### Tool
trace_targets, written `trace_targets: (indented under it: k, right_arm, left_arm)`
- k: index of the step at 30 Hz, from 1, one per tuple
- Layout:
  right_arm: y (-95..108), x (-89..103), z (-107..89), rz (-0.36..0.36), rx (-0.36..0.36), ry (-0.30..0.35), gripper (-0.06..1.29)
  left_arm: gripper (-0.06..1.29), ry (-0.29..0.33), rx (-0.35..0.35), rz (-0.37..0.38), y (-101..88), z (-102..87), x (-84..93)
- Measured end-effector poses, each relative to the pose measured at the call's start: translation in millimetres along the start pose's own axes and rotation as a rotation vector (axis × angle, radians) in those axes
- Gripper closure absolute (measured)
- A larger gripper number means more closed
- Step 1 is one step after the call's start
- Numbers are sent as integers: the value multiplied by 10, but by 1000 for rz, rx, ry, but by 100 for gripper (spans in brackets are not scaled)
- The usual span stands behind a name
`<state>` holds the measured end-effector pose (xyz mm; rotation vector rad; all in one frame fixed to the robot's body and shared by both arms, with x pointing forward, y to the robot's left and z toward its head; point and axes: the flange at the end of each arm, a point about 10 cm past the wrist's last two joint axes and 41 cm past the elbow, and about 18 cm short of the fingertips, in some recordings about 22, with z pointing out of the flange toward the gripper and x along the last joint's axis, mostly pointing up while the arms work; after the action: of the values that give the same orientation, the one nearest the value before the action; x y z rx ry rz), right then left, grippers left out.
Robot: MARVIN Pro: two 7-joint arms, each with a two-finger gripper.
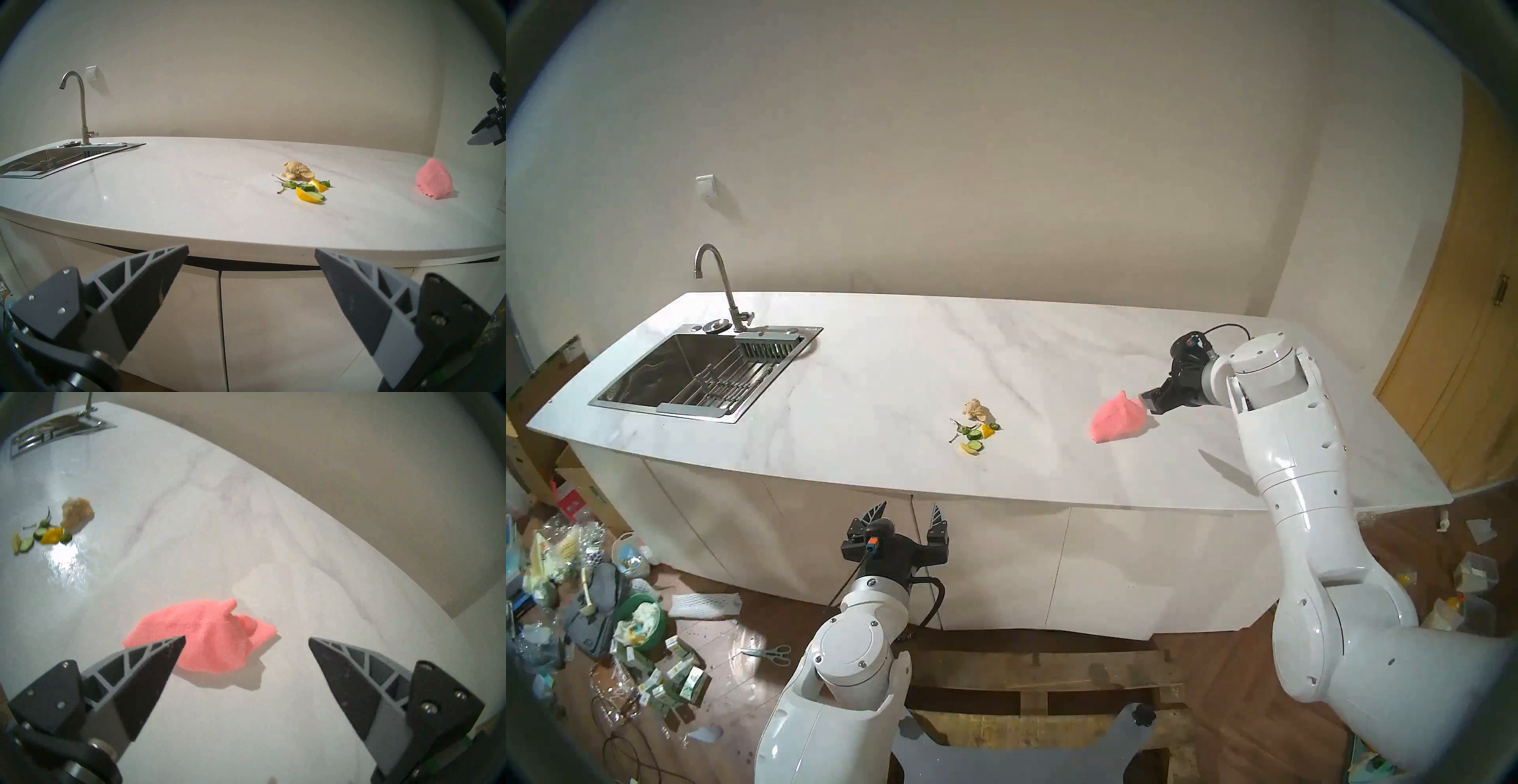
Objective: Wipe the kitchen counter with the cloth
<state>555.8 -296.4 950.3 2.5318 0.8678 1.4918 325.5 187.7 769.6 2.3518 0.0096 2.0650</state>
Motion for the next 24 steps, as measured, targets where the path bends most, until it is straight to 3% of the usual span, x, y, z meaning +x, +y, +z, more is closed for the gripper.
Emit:
trace_targets:
  k: [16,24]
  right_arm:
    - [-74,-311,-250,229,-265,93,3]
    - [-166,-360,-362,288,-398,151,3]
  left_arm:
    - [-2,2,0,0,1,1,7]
    - [-2,3,0,0,1,-1,13]
